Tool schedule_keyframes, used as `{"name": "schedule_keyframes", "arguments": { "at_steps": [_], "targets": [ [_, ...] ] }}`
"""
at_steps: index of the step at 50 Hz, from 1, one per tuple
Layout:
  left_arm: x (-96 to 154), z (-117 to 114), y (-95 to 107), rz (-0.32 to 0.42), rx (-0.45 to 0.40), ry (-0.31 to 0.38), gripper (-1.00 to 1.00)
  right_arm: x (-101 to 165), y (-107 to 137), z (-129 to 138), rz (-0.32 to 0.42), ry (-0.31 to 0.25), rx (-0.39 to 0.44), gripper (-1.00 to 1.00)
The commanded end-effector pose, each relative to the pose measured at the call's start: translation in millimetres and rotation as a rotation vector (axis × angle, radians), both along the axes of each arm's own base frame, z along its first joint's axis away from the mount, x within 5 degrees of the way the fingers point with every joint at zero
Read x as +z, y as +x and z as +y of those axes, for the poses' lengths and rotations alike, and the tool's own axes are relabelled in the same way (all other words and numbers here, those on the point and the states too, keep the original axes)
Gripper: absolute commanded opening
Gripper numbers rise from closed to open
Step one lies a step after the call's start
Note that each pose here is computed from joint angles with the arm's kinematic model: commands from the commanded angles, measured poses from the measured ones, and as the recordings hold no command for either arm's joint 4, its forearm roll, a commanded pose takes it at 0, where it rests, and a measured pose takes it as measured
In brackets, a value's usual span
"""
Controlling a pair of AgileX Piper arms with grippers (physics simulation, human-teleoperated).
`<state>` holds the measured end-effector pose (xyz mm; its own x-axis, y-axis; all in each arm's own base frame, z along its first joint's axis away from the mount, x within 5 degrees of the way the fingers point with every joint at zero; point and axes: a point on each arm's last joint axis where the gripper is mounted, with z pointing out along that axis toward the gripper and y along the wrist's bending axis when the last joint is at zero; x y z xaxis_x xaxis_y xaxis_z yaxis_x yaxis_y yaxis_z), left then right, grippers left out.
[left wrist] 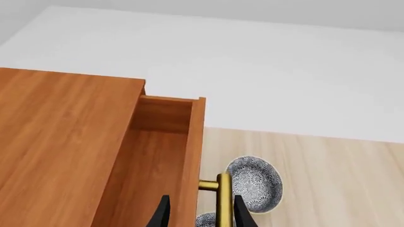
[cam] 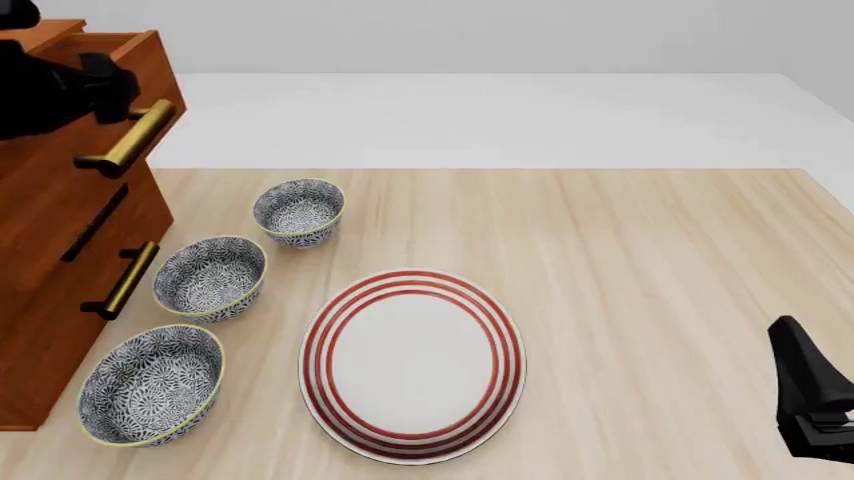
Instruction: Open the top drawer of the cabinet.
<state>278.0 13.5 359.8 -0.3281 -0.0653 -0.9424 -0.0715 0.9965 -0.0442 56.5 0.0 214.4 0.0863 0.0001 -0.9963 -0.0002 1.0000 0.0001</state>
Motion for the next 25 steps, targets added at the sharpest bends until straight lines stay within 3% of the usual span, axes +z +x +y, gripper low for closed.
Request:
{"name": "schedule_keyframes", "arguments": {
  "at_steps": [1,9,25],
  "targets": [
    [-45,-6,26,0.194,-0.006,-0.062,1.0,0,0,0,0.0,0.0,0.0,1.0],
    [-46,-10,30,0.228,-0.018,-0.061,1.0,0,0,0,0.0,0.0,0.0,1.0],
    [-37,-21,28,0.23,-0.051,-0.062,1.0,0,0,0,0.0,0.0,0.0,1.0]
  ]
}}
